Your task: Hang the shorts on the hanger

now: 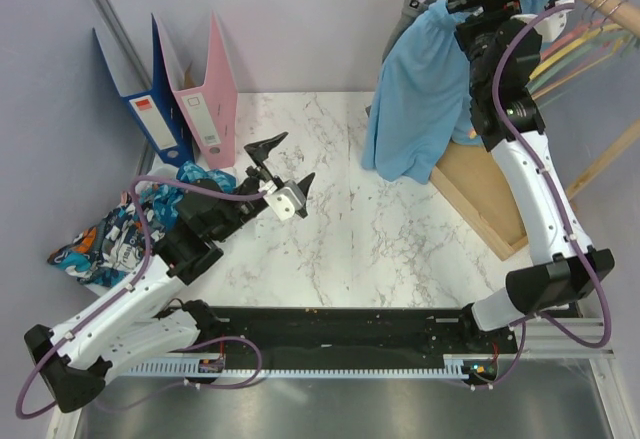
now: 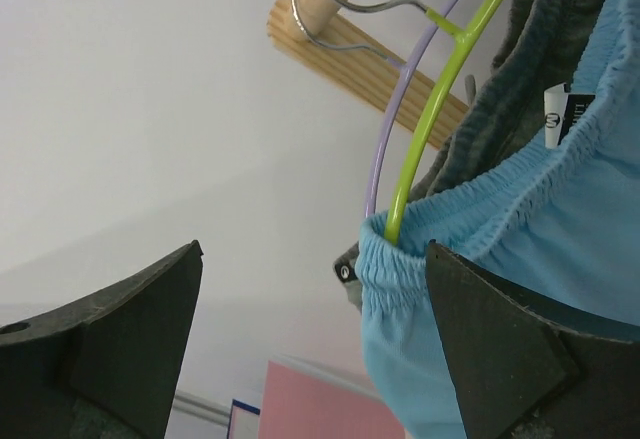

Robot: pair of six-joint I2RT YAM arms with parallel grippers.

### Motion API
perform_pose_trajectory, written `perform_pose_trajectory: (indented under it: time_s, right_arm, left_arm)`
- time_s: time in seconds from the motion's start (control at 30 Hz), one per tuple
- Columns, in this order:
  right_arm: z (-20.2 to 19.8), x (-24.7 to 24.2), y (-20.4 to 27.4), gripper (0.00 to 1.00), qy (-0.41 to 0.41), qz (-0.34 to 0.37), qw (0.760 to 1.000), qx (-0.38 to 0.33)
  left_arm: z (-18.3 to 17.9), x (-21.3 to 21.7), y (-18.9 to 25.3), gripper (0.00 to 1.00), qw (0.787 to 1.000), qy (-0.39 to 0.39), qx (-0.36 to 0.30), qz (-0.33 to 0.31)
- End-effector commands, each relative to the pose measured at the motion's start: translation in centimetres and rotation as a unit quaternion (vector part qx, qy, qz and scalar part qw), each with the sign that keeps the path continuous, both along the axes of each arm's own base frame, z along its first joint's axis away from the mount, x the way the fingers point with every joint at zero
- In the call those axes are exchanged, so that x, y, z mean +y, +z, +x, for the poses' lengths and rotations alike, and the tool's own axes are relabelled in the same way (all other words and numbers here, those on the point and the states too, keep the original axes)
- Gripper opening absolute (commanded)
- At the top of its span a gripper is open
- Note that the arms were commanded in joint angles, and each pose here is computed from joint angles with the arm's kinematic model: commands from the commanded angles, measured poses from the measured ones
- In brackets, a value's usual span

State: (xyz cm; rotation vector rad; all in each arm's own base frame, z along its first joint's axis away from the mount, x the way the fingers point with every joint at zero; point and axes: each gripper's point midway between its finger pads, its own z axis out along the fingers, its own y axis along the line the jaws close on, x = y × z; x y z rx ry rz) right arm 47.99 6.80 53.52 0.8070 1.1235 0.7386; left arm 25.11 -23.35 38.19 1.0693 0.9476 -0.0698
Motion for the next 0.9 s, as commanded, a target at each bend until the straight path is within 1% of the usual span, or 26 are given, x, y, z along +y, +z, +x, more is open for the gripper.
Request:
perform_pose_trajectory:
  time_s: [0.0, 0.07, 0.13, 0.17, 0.2, 0.23, 0.27, 0.3, 0.33, 0.37, 0.4, 0.43, 0.47, 0.5, 0.53, 0.57, 0.6, 0.63, 0.67, 0.7, 0.73, 0.77, 0.8, 0.83, 0.87]
  right_arm:
    - [-3.6, 1.5, 0.7, 0.98, 0.030, -0.049, 0.998, -0.002]
    - [-4.4, 2.3, 0.0, 0.98, 0.044, -0.090, 0.995, 0.001]
    - [-6.4, 4.4, 0.0, 0.98, 0.097, -0.127, 0.987, -0.015]
    - [-7.2, 5.5, -0.2, 0.98, 0.120, -0.164, 0.979, -0.020]
    - [-8.6, 6.2, 0.4, 0.98, 0.144, -0.186, 0.971, -0.036]
    - [-10.1, 8.6, 0.2, 0.98, 0.207, -0.221, 0.952, -0.054]
    - [-11.0, 9.6, -0.1, 0.98, 0.232, -0.249, 0.939, -0.060]
    - [-12.5, 11.1, -1.0, 0.98, 0.264, -0.291, 0.918, -0.059]
    - [-14.2, 12.9, -2.0, 0.98, 0.317, -0.326, 0.888, -0.070]
    - [-15.1, 13.7, -3.0, 0.98, 0.339, -0.348, 0.872, -0.065]
    - [-16.4, 14.4, -5.0, 0.98, 0.366, -0.389, 0.844, -0.052]
    - [-16.9, 14.7, -6.8, 0.98, 0.384, -0.404, 0.829, -0.036]
    - [-18.4, 15.6, -8.2, 0.98, 0.426, -0.423, 0.798, -0.042]
    - [-19.6, 15.6, -11.3, 0.98, 0.458, -0.447, 0.768, -0.012]
    - [-20.3, 15.5, -13.0, 0.98, 0.468, -0.485, 0.739, -0.011]
    - [-22.1, 15.5, -15.7, 0.98, 0.507, -0.501, 0.701, 0.009]
    - [-22.7, 15.2, -18.0, 0.98, 0.523, -0.512, 0.680, 0.030]
    - [-23.2, 14.8, -19.7, 0.98, 0.531, -0.536, 0.655, 0.034]
    - [-24.6, 14.3, -21.9, 0.98, 0.557, -0.538, 0.629, 0.060]
    - [-25.4, 13.8, -24.2, 0.98, 0.569, -0.542, 0.613, 0.082]
    - [-25.8, 13.3, -25.6, 0.98, 0.573, -0.557, 0.595, 0.087]
    - [-26.6, 12.8, -26.8, 0.98, 0.580, -0.561, 0.582, 0.101]
    - [-26.8, 11.9, -29.3, 0.98, 0.580, -0.571, 0.567, 0.128]
    - [-27.1, 11.5, -30.2, 0.98, 0.581, -0.578, 0.557, 0.136]
    - [-27.5, 10.9, -31.1, 0.98, 0.580, -0.592, 0.541, 0.139]
  left_arm:
    - [0.3, 0.9, 0.3, 0.99, 0.999, 0.011, 0.017, -0.034]
    - [0.6, 1.3, 0.2, 0.99, 0.998, 0.019, 0.033, -0.045]
    - [1.2, 2.3, 0.0, 0.99, 0.997, 0.037, 0.051, -0.053]
    - [1.6, 3.0, -0.2, 0.99, 0.994, 0.048, 0.071, -0.065]
    - [1.8, 3.5, -0.3, 0.99, 0.993, 0.056, 0.081, -0.069]
    - [1.9, 3.8, -0.9, 0.99, 0.991, 0.062, 0.101, -0.065]
    - [2.1, 4.1, -1.1, 0.99, 0.988, 0.069, 0.117, -0.073]
    - [2.3, 4.9, -1.6, 0.99, 0.985, 0.083, 0.135, -0.072]
    - [2.2, 5.3, -2.3, 0.99, 0.980, 0.088, 0.164, -0.073]
    - [2.2, 5.7, -2.5, 0.99, 0.977, 0.093, 0.176, -0.073]
    - [2.2, 6.5, -2.8, 0.99, 0.974, 0.100, 0.190, -0.073]
    - [2.2, 7.1, -2.6, 0.99, 0.971, 0.109, 0.197, -0.074]
    - [1.9, 7.9, -4.4, 0.99, 0.963, 0.126, 0.231, -0.052]
    - [2.6, 9.3, -5.2, 0.99, 0.954, 0.165, 0.247, -0.043]
    - [2.5, 10.2, -4.5, 0.99, 0.949, 0.184, 0.253, -0.041]
    - [1.9, 11.6, -7.0, 0.99, 0.928, 0.214, 0.305, -0.007]
    - [1.8, 12.4, -7.5, 0.99, 0.917, 0.232, 0.325, 0.000]
    - [1.1, 13.0, -6.8, 0.99, 0.912, 0.232, 0.337, -0.003]
    - [0.8, 13.9, -7.1, 0.99, 0.903, 0.241, 0.355, -0.005]
    - [-0.7, 14.1, -8.0, 0.99, 0.892, 0.230, 0.388, 0.005]
    - [-1.3, 14.4, -8.4, 0.99, 0.884, 0.230, 0.406, 0.005]
    - [-1.9, 15.2, -9.2, 0.99, 0.872, 0.242, 0.425, 0.006]
    - [-2.8, 16.3, -10.4, 0.99, 0.853, 0.265, 0.449, 0.015]
    - [-3.4, 17.1, -11.6, 0.99, 0.841, 0.280, 0.463, 0.020]
    - [-4.1, 17.9, -12.4, 0.99, 0.829, 0.295, 0.475, 0.028]
